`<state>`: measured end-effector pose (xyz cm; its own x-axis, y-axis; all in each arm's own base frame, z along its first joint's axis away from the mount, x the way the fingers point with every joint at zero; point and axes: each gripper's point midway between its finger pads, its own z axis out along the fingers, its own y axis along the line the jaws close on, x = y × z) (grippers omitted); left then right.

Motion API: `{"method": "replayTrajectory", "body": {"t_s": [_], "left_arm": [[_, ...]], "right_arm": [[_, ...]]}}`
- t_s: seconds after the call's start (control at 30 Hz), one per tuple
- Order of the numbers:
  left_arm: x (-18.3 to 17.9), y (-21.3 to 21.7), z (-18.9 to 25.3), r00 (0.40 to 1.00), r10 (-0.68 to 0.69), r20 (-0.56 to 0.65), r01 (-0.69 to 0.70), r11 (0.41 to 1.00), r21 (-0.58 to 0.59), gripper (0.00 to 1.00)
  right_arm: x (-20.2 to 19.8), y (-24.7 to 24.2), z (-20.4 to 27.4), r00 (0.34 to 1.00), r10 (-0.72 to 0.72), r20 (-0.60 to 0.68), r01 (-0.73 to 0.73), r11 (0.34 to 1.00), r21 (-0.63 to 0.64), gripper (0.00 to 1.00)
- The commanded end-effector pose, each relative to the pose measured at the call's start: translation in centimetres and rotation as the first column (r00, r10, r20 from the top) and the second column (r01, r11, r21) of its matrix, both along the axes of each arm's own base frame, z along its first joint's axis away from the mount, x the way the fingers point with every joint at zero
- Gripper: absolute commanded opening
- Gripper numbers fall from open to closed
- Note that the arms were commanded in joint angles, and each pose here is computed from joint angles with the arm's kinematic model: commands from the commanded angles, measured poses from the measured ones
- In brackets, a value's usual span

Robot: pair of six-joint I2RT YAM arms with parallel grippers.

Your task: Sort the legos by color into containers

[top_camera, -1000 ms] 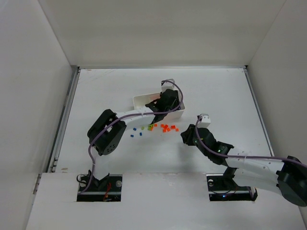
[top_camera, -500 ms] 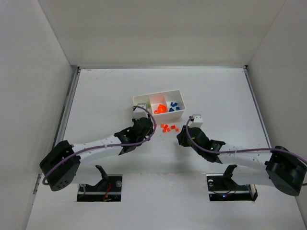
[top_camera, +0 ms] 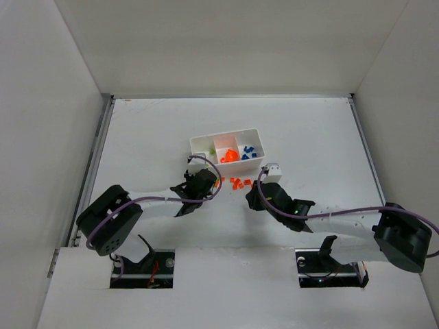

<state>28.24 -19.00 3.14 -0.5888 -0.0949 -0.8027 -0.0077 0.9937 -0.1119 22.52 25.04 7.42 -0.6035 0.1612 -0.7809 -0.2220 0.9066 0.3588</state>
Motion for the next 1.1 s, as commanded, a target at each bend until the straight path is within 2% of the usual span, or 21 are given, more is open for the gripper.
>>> {"method": "replayTrajectory", "body": {"t_s": [0.0,0.27,0.53,0.8,0.93,1.07], "left_arm": [[1.2,-0.8,0.9,0.999,-0.023,0.044,0.023,1.0,-0.007,0.26],[1.7,-0.8,-0.3,1.0,-0.024,0.02,0.024,1.0,0.014,0.26],[1.5,-1.3,-0.9,0.999,-0.046,0.003,0.046,0.999,0.009,0.1],[1.2,-2.9,4.9,0.992,-0.078,0.099,0.089,0.99,-0.109,0.09],[1.3,-3.4,8.9,0.983,-0.066,0.171,0.099,0.976,-0.193,0.09],[3.2,-2.1,11.1,0.975,0.015,0.224,0.04,0.971,-0.237,0.1]], "right_arm": [[0.7,1.5,1.9,0.999,-0.006,0.037,0.003,0.998,0.062,0.33],[1.2,2.7,2.3,0.999,0.018,0.05,-0.02,0.999,0.044,0.35],[1.7,3.0,1.4,0.999,0.009,0.042,-0.01,1.0,0.021,0.4],[2.7,3.9,-0.3,1.0,-0.003,0.014,0.003,1.0,-0.027,0.49],[3.7,4.2,-0.8,1.0,-0.016,0.018,0.017,0.997,-0.07,0.48],[4.1,5.2,-0.9,1.0,0.001,0.016,0.0,0.997,-0.083,0.46]]}}
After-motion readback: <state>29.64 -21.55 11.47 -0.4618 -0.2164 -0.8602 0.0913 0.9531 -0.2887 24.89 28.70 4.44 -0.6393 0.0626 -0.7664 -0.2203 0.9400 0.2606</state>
